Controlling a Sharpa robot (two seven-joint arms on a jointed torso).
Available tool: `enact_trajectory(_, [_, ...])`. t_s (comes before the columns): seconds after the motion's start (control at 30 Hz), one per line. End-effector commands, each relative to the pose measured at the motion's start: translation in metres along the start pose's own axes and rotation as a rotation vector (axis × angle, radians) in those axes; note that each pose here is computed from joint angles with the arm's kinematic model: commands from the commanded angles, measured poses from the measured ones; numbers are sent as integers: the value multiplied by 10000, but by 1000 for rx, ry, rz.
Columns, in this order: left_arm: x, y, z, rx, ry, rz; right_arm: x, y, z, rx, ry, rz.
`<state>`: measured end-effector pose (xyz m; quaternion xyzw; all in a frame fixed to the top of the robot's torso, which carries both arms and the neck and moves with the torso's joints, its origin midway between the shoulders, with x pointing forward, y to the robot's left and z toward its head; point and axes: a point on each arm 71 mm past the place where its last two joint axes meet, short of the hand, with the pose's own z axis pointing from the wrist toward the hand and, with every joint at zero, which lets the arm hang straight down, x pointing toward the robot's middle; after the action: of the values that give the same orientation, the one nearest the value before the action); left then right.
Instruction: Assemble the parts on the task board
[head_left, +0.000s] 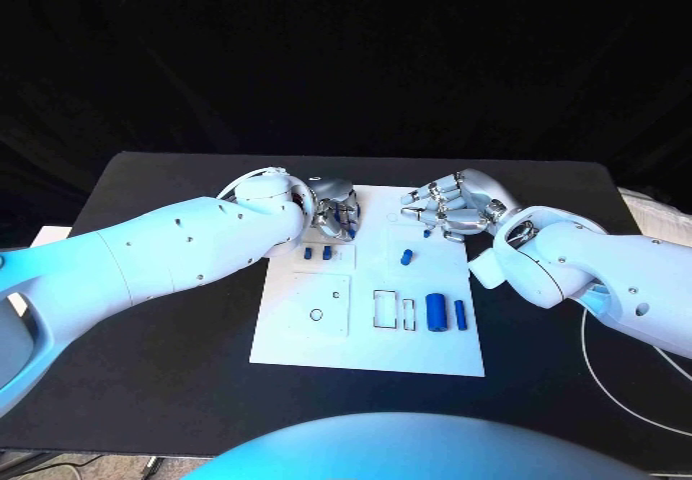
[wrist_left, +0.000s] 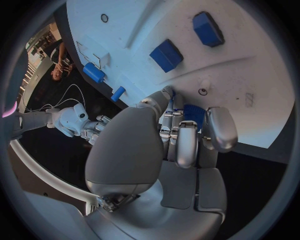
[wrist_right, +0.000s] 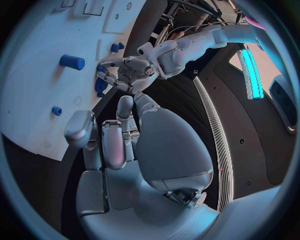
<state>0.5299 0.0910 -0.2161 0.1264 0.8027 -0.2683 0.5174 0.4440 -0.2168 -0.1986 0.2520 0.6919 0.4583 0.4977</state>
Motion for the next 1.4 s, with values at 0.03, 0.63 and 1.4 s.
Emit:
enact_trajectory(0.03, [56,30,-15,7,-6,-27,19,10,0,-12,15,-2])
enact_trajectory(0.63, [-185,284,-316,-45,-101,-282,12,-8,12,-10,12,-2])
enact_trajectory(1.4, [-157,522,-478,-109,-21,-229,23,-35,1,-5,15,0])
